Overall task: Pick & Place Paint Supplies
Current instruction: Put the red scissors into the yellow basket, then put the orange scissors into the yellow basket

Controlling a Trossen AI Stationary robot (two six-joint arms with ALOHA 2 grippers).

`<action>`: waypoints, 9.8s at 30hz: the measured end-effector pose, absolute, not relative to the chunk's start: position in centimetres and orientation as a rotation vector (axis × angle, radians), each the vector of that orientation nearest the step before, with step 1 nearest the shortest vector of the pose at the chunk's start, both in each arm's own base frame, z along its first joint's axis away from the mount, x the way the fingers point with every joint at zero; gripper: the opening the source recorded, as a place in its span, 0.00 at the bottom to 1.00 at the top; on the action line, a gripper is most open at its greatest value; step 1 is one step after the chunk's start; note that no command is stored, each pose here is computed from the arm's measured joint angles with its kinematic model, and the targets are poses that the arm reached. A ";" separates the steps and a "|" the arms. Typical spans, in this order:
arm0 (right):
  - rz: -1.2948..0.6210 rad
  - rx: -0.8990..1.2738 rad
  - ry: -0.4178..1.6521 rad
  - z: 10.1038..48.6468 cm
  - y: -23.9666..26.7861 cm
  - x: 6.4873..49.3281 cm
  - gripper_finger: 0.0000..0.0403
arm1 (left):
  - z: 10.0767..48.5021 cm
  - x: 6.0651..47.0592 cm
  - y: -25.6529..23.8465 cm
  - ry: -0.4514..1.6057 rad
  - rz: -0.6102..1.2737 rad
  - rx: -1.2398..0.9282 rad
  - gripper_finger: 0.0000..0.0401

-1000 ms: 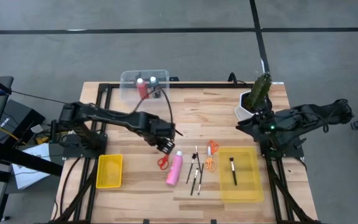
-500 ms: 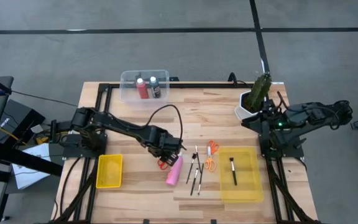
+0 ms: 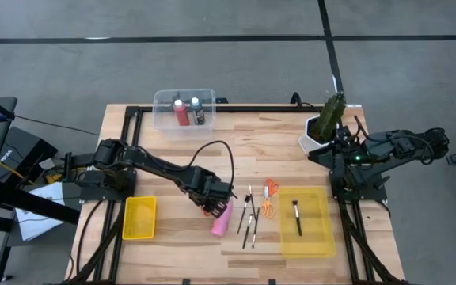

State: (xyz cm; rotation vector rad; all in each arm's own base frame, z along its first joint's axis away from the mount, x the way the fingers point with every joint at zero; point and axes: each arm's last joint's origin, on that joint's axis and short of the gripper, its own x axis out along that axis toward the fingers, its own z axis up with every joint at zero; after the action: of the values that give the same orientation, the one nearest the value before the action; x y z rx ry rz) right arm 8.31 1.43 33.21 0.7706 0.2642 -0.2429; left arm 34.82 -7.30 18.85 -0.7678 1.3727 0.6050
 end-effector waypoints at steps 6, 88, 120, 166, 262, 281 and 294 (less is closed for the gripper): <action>-0.241 0.773 0.259 33.3 1.4 8.3 0.44 | 18.8 34.6 -7.0 1.371 0.633 -0.718 0.32; -0.200 0.763 0.171 34.2 1.5 8.6 0.44 | 13.4 32.9 -6.6 1.364 0.171 -0.210 0.21; -0.198 0.765 0.167 34.2 1.5 8.6 0.44 | 14.5 31.8 -6.3 1.348 0.271 -0.213 0.00; -0.227 0.762 0.094 34.8 1.4 8.7 0.44 | 26.1 15.3 -8.0 1.164 0.471 -0.809 0.00; -0.418 0.813 -0.013 34.8 0.8 8.6 0.44 | 28.9 18.1 -3.2 0.274 0.275 -0.608 0.24; -0.447 0.818 0.028 34.4 1.3 10.1 0.44 | 28.8 18.2 -2.4 0.276 0.302 -0.516 0.24; -0.335 0.719 0.004 35.5 2.4 13.1 0.44 | 28.8 18.2 -2.5 0.276 0.301 -0.516 0.24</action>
State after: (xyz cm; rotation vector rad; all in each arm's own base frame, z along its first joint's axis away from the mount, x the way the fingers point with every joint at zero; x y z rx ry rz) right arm 13.10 2.39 35.50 0.7192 0.0041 -0.3354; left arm 18.19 -2.45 28.85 -0.5162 0.2761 0.3013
